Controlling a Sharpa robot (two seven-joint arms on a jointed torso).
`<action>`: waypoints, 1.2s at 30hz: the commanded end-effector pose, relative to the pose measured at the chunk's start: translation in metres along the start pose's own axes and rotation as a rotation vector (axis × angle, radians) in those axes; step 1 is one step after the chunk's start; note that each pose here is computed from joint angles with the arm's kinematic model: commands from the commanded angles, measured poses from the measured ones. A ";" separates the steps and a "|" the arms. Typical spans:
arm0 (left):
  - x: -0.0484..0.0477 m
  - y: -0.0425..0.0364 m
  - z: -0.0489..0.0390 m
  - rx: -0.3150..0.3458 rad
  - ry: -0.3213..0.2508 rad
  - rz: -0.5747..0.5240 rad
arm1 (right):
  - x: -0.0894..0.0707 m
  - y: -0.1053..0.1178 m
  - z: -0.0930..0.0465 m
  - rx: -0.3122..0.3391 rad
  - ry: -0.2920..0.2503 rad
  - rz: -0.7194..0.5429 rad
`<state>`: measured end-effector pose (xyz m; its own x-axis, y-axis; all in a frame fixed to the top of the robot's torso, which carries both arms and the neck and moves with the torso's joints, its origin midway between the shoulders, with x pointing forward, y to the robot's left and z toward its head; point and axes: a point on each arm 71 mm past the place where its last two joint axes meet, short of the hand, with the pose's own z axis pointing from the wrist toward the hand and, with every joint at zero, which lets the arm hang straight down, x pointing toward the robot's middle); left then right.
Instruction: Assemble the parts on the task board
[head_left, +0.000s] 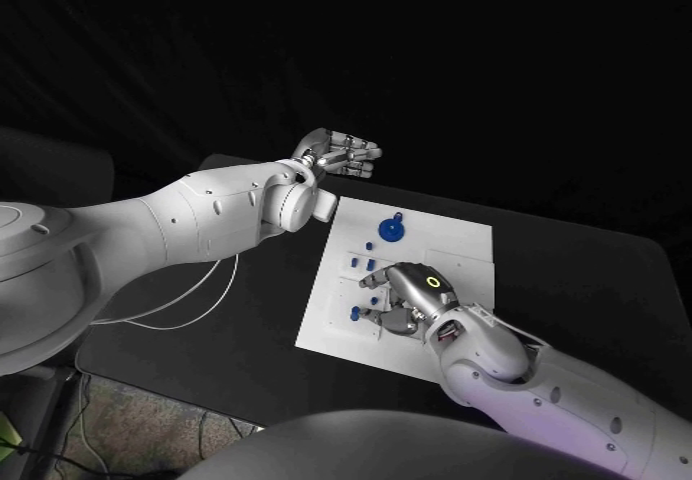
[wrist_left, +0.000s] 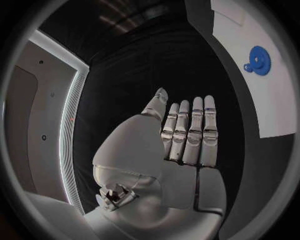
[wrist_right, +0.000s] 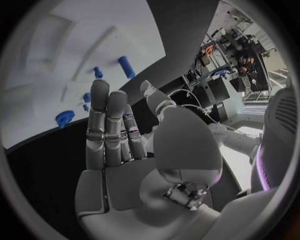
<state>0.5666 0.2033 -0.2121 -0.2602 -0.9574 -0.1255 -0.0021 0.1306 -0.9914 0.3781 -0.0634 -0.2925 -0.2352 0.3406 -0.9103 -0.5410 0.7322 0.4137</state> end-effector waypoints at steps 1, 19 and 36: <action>-0.0009 -0.0008 -0.0007 0.006 0.015 -0.005 | -0.018 -0.012 -0.002 0.050 -0.023 0.124; -0.0235 0.0118 -0.0128 -0.004 -0.005 -0.005 | -0.071 -0.123 -0.045 0.527 0.328 0.360; -0.0229 0.0253 -0.0228 -0.021 0.021 -0.026 | -0.047 -0.144 -0.062 0.747 0.550 0.331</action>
<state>0.5514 0.2377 -0.2346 -0.2573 -0.9596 -0.1143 -0.0433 0.1296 -0.9906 0.4205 -0.2199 -0.3048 -0.6904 0.4279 -0.5833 0.1925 0.8859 0.4221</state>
